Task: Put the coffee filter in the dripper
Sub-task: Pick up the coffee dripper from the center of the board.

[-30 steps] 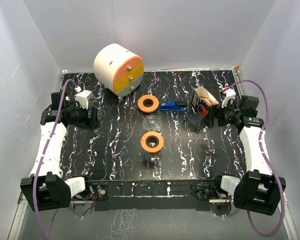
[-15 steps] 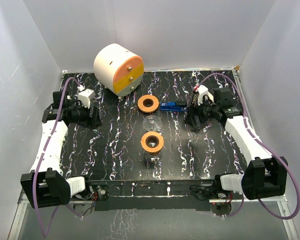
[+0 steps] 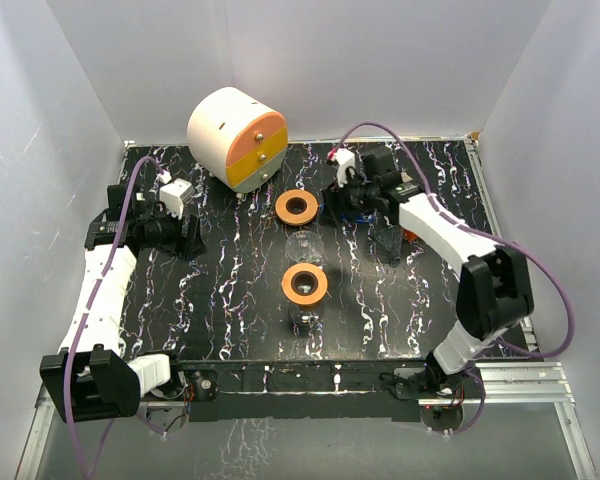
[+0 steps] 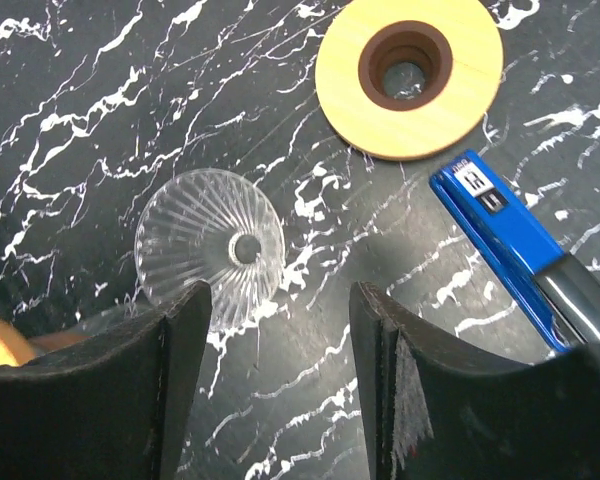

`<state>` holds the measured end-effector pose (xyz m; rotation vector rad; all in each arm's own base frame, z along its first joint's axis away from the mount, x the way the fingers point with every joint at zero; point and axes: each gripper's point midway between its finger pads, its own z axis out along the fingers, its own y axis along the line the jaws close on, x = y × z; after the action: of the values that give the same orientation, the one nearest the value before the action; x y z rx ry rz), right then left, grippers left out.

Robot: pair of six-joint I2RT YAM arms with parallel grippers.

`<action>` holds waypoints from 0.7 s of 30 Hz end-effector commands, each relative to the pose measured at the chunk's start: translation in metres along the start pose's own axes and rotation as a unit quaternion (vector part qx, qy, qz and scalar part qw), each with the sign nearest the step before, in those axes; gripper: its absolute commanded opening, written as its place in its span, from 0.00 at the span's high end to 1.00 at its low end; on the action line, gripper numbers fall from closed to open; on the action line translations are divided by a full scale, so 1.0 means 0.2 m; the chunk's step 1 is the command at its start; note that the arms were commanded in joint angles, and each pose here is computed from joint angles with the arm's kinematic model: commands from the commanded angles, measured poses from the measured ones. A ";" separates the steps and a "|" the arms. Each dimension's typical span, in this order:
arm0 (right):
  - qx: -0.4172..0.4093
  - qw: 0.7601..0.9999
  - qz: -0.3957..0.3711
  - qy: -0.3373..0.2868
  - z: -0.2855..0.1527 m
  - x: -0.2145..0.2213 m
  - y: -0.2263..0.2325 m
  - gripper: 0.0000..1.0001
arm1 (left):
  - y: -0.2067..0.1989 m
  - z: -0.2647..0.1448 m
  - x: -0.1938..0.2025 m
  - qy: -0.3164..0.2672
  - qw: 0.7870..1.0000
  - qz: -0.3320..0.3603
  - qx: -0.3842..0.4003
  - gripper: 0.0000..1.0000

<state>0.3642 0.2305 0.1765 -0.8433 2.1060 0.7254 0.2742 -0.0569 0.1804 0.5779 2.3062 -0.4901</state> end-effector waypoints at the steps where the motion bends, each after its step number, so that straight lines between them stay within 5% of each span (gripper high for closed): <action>1: 0.018 1.000 -0.002 -0.003 0.14 -0.12 0.00 0.45 | -0.04 -0.03 -0.03 -0.013 1.000 0.012 0.008 0.31; 11: 0.002 0.995 0.035 0.093 0.35 0.12 -0.04 0.53 | -0.05 -0.03 -0.04 -0.016 1.000 0.007 0.013 0.30; 21: -0.015 0.991 0.034 0.125 0.38 0.21 0.00 0.65 | -0.05 -0.03 -0.03 -0.016 1.000 0.007 0.012 0.30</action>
<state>0.3661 0.2598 0.0821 -0.8987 2.4244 0.6985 0.2741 -0.0570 0.1804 0.5746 2.3072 -0.4920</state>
